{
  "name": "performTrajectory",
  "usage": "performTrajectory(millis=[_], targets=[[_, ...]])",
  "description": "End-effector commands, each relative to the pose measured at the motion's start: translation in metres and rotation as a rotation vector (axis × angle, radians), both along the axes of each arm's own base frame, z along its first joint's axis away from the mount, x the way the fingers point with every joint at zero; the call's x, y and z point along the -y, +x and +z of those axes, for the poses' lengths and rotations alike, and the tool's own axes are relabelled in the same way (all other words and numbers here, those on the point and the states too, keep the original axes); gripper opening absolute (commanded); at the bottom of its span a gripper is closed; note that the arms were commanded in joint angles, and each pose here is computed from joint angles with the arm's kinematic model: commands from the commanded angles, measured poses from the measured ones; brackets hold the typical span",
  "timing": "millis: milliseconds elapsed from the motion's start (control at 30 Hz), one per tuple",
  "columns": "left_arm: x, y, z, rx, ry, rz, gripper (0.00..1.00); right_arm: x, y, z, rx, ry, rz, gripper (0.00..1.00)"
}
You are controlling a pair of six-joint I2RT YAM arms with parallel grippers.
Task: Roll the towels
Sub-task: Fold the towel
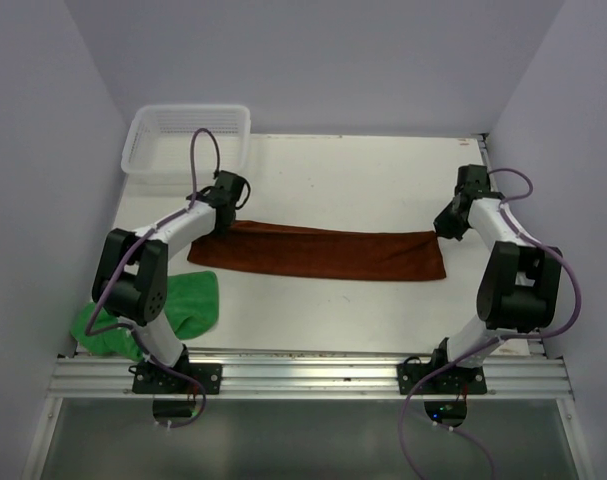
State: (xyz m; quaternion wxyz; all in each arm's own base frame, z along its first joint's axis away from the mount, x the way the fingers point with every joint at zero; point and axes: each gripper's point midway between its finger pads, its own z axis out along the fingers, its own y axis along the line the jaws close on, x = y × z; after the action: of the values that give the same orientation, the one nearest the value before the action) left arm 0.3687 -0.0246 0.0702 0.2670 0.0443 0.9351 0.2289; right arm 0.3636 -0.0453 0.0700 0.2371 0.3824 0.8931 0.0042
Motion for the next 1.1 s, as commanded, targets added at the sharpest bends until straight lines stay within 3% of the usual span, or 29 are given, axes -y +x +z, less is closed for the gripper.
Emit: performTrajectory(millis=[0,300,533,733,900,1067], targets=[[-0.003,0.015,0.012,0.048,0.007,0.008,0.00,0.005,0.016,0.010,0.041,-0.017,-0.018,0.05],[-0.002,0.020,0.010,0.039,0.016,0.006,0.00,0.002,0.021,0.004,0.038,0.004,-0.014,0.11],[0.000,0.028,0.007,0.036,0.010,0.004,0.18,0.003,0.027,-0.002,0.027,0.008,-0.013,0.22],[0.000,0.036,0.009,0.042,0.021,0.008,0.31,0.003,0.034,0.002,0.036,0.011,-0.013,0.41],[-0.008,0.045,0.014,0.057,0.031,0.025,0.36,0.004,0.039,0.016,0.054,0.004,-0.011,0.47],[-0.008,0.055,0.039,0.105,-0.021,0.035,0.54,0.005,0.040,0.043,0.105,-0.019,0.020,0.52]])
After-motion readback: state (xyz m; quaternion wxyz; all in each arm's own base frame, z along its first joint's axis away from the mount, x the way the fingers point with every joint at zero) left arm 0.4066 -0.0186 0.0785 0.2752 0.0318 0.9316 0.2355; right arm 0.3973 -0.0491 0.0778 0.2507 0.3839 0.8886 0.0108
